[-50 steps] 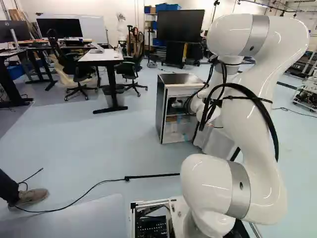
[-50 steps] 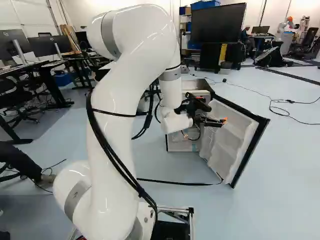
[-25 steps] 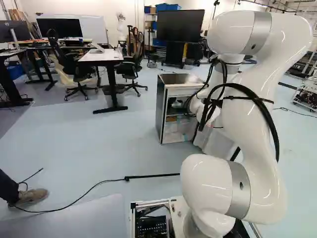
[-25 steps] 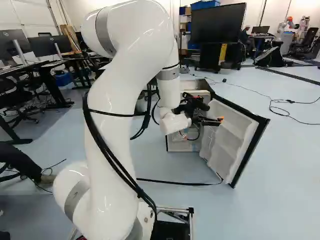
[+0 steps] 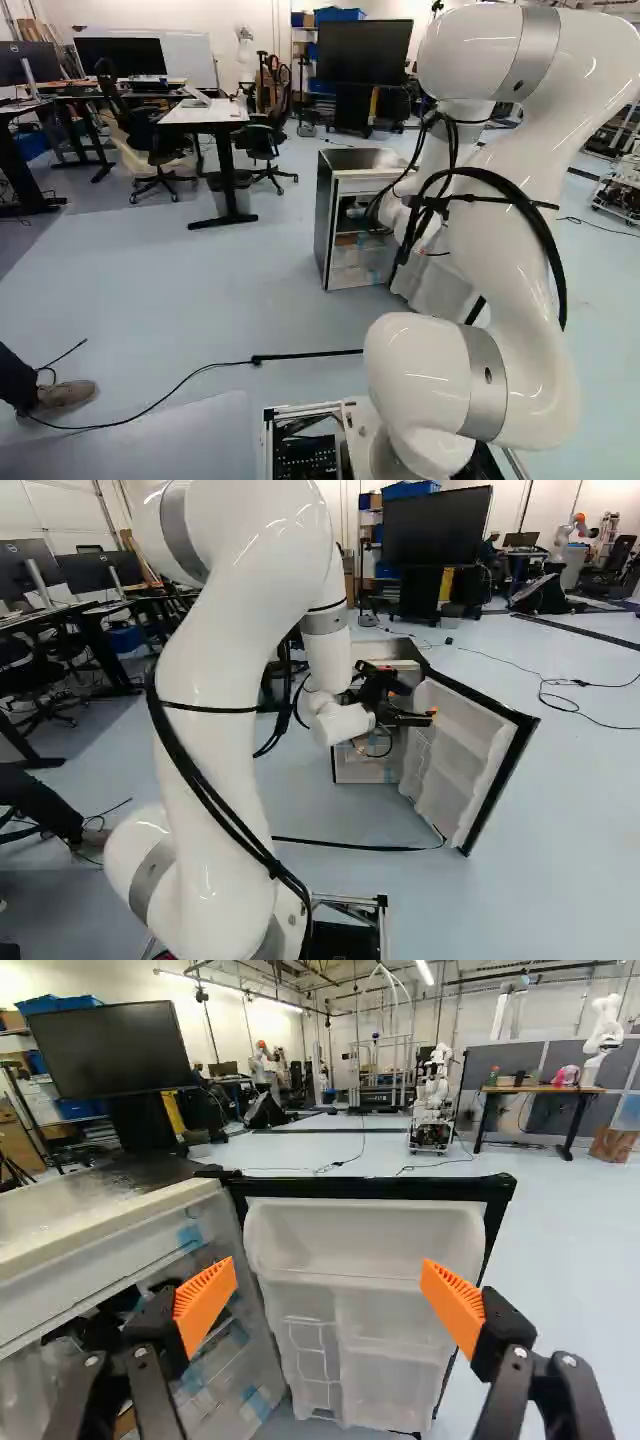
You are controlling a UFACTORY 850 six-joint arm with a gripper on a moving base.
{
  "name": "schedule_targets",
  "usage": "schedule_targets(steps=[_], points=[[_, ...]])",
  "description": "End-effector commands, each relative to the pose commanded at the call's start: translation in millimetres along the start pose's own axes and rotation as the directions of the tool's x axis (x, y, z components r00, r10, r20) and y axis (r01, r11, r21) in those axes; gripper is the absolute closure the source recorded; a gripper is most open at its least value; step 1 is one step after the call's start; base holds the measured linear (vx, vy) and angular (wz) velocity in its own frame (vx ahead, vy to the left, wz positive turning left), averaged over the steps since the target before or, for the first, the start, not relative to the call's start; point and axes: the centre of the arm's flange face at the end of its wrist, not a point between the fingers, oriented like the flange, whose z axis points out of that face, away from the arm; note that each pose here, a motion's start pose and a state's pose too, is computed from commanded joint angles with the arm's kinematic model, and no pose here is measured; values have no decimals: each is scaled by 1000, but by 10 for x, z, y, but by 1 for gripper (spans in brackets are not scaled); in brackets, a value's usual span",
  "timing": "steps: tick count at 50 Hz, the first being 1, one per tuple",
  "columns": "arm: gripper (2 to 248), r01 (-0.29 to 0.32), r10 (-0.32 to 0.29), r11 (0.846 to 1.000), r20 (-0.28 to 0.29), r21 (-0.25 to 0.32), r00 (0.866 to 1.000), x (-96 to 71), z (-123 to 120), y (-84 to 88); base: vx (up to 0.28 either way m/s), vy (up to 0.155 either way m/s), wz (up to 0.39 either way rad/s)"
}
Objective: Open the fridge door
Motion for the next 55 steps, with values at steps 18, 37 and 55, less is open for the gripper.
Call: schedule_targets(steps=[18,37,55], points=[[3,15,-20,993,36,115,999,134,-358,-169,0,0,0],[3,41,-66,960,79,278,995,267,-908,-339,0,0,0],[3,75,-138,891,110,448,984,329,-1530,-418,0,0,0]])
